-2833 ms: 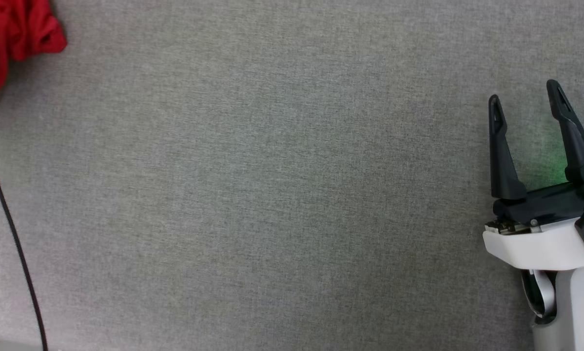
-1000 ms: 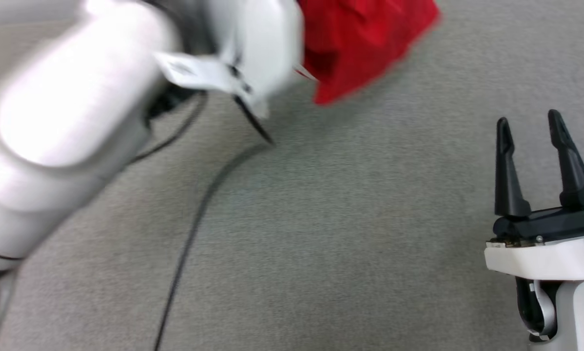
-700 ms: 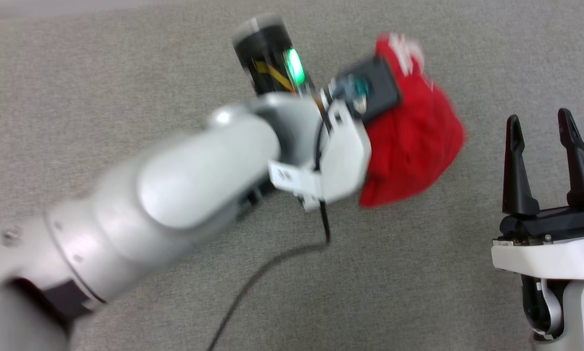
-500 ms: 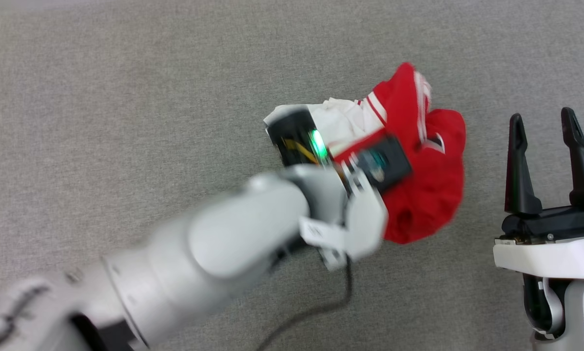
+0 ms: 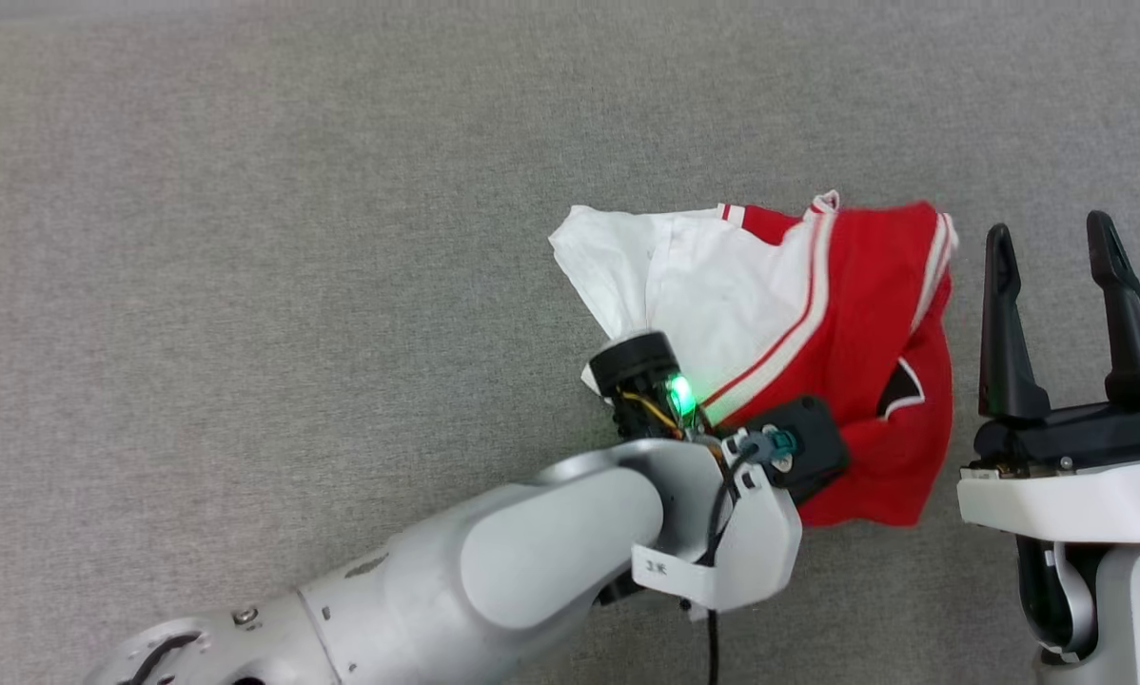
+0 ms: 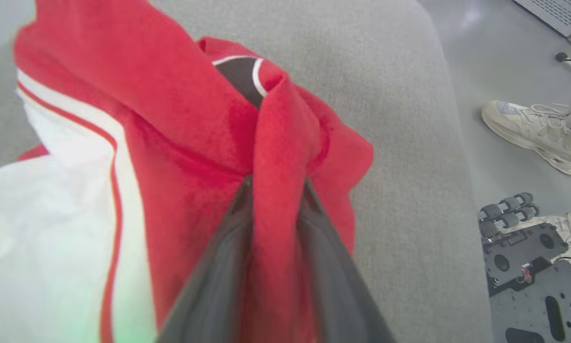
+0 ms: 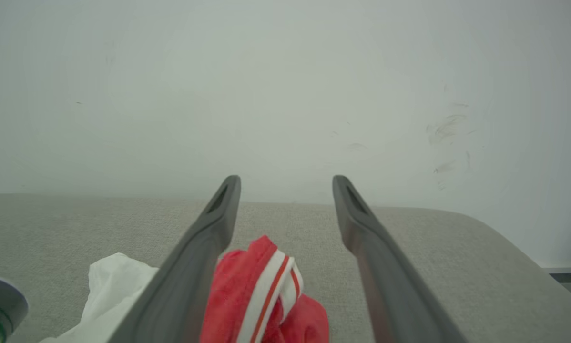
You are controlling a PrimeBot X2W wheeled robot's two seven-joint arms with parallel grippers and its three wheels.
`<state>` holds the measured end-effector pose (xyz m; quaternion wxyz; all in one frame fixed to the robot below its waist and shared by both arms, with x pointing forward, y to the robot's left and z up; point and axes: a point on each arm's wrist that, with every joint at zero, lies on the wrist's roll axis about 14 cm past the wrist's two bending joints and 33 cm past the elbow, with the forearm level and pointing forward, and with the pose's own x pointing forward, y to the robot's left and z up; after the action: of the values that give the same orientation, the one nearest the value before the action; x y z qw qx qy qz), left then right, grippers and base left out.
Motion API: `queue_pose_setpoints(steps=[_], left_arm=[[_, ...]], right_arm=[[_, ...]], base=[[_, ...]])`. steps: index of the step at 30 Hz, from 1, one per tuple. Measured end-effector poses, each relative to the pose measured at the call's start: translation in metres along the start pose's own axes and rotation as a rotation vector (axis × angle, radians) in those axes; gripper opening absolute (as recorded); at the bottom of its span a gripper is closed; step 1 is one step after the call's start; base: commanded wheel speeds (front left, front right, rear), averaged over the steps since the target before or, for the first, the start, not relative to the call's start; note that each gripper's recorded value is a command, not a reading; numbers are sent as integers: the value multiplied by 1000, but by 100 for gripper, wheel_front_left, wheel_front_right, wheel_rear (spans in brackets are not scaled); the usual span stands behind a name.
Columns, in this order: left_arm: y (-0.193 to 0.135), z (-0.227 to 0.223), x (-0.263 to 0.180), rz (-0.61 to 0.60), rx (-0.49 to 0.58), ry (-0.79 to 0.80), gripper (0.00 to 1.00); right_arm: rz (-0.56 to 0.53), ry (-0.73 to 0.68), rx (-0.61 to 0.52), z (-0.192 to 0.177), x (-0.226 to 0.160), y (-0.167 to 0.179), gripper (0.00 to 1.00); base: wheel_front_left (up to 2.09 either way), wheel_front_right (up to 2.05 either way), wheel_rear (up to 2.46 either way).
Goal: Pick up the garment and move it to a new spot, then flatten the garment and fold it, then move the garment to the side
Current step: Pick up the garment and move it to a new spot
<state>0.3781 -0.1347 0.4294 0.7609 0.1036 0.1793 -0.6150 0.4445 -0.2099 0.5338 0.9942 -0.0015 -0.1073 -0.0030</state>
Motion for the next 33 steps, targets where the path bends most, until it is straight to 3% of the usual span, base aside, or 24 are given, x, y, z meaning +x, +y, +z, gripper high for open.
queue_pose_setpoints(steps=[8,15,21,33], left_arm=[[21,74,-25,167,71,-321,100],[52,104,-76,414,114,-481,100],[85,95,-139,694,102,-518,100],[94,51,-263,1147,32,-566,100]], right_arm=[[3,-12,-1,13,-14,2,100],[35,-21,6,21,-23,14,100],[73,-34,15,27,-27,28,100],[117,-38,24,33,-38,44,100]], base=[[0,0,0],[0,0,0],[0,0,0],[0,0,0]])
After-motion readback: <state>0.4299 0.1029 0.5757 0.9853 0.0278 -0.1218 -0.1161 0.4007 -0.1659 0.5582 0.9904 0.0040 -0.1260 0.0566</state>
